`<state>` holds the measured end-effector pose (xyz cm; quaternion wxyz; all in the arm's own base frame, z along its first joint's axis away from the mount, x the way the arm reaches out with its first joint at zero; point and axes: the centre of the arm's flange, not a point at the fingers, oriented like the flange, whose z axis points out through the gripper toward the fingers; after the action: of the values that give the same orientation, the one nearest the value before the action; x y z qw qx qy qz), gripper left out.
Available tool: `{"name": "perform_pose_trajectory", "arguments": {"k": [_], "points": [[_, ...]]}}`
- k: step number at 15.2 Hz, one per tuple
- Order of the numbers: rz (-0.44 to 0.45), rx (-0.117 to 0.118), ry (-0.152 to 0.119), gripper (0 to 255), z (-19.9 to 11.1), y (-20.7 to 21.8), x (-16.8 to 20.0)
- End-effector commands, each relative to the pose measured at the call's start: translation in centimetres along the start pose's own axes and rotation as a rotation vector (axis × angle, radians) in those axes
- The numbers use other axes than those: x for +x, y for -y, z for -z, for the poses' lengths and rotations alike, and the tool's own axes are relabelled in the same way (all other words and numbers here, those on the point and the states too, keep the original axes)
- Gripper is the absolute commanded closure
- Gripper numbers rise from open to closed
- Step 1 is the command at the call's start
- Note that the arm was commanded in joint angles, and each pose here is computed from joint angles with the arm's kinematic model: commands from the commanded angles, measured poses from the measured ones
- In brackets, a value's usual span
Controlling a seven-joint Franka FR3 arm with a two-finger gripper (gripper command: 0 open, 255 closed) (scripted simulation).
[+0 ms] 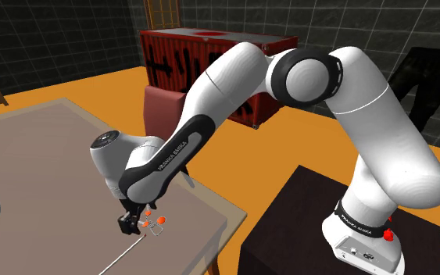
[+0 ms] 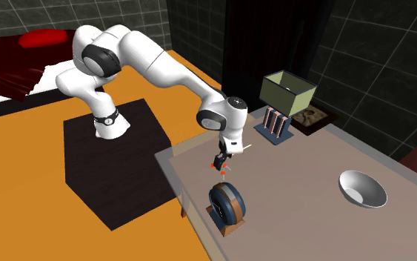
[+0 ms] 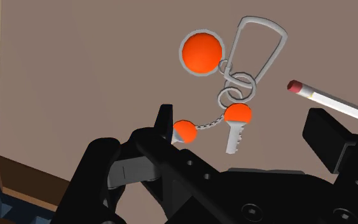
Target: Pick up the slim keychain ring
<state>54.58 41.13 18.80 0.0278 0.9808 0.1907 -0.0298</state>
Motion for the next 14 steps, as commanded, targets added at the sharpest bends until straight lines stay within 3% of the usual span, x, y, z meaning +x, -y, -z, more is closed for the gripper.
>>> {"name": "perform_pose_trajectory", "arguments": {"k": [1,4,5,14], "points": [[0.000,0.000,0.000,0,-1.18,0.06,0.11],[0.000,0.000,0.000,0,-1.48,0.08,0.13],[0.000,0.000,0.000,255,-1.53,0.07,0.11],[0.000,0.000,0.000,255,-1.48,0.08,0.13]]}}
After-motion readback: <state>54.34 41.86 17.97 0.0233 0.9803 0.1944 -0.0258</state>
